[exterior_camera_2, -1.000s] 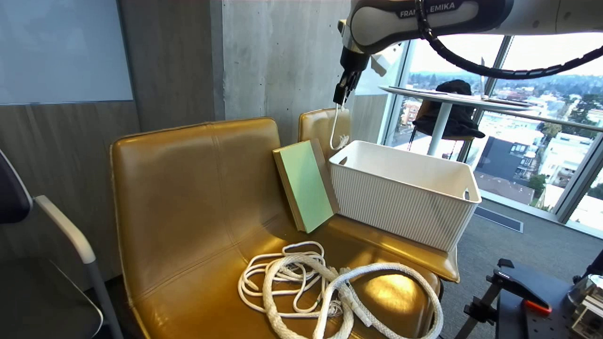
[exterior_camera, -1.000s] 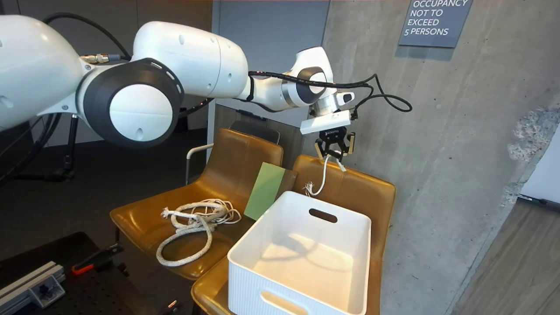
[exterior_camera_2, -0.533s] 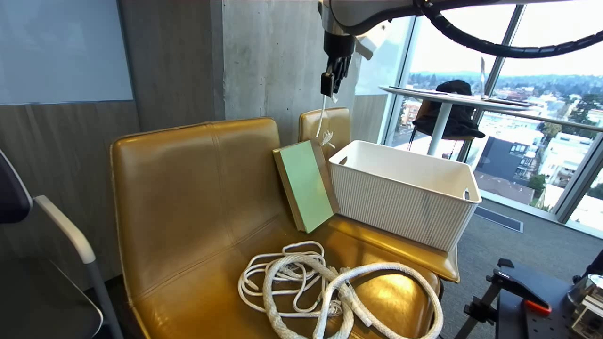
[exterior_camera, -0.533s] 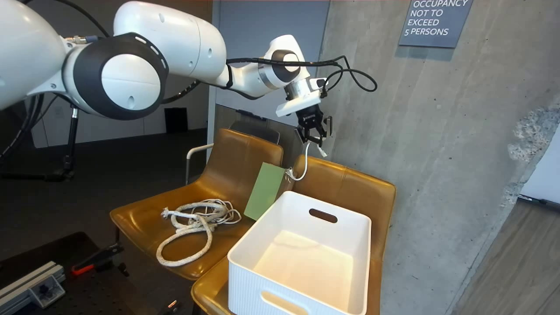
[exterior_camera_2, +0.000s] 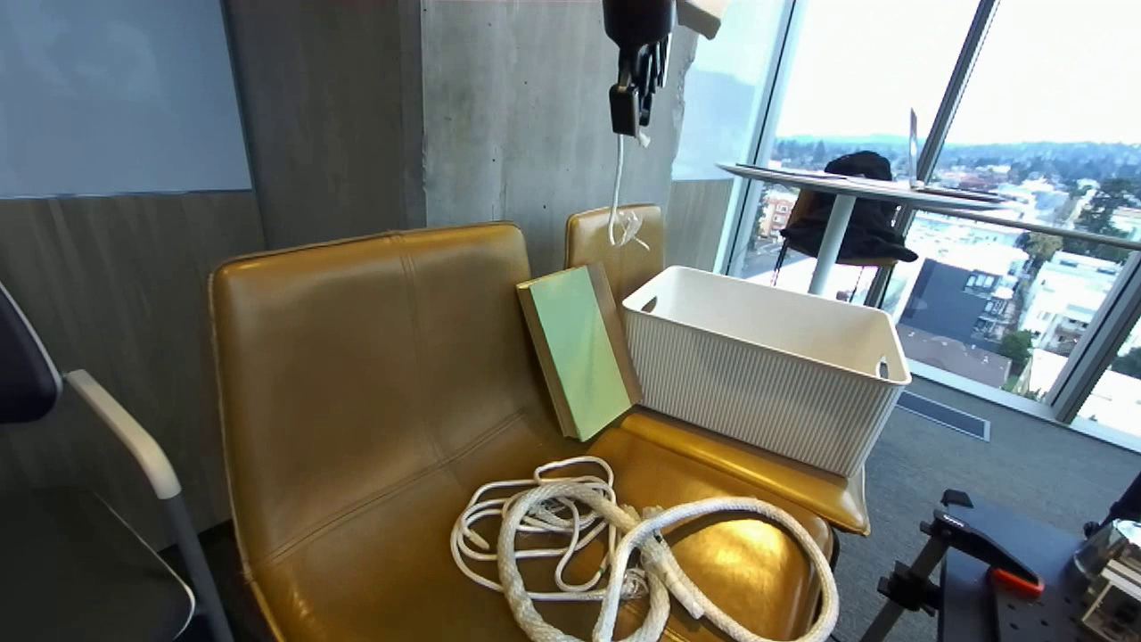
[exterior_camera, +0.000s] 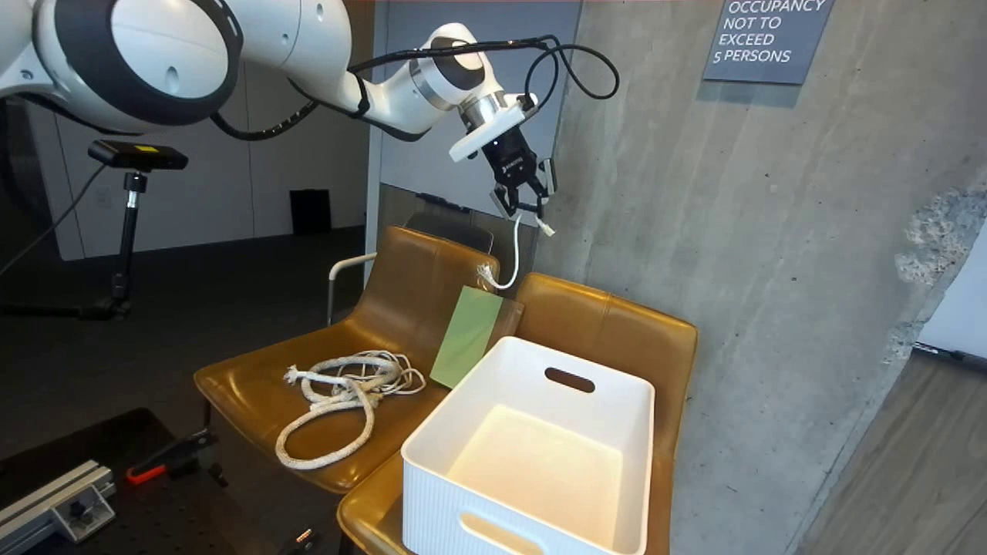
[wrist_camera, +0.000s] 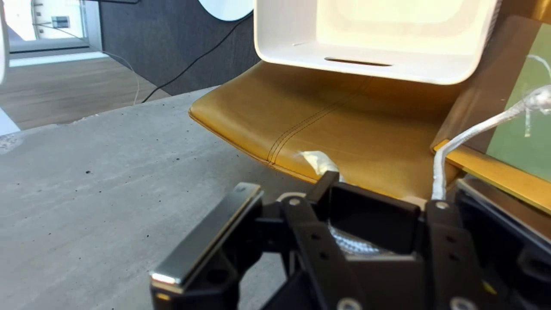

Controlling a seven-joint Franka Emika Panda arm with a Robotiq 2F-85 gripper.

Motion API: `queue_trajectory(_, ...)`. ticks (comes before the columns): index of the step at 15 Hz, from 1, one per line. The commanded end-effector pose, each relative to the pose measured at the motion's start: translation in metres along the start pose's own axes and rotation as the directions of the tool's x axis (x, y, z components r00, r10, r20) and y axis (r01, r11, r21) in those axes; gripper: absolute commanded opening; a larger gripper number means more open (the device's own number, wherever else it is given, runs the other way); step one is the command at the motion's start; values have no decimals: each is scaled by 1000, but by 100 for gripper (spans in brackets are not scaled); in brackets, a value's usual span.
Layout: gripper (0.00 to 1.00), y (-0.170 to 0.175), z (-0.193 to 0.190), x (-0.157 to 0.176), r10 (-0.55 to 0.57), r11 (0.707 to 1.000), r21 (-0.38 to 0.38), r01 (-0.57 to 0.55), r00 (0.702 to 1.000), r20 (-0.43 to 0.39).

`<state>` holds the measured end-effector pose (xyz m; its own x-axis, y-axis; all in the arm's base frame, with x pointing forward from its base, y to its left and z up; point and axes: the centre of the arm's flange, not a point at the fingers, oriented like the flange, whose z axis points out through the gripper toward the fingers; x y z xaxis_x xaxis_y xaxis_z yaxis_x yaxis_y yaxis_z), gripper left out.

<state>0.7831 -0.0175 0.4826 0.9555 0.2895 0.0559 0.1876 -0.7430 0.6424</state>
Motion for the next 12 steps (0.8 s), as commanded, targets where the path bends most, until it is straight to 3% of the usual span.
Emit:
queue_trajectory(1,0,-35,-33,-66,-42,999,-1,42,998,36)
queue_trajectory(6,0,-86,-41,-86,-109,991,78,107,994,22)
queue_trajectory(12,0,-122,-33,-127,-140,978,159,137,990,8)
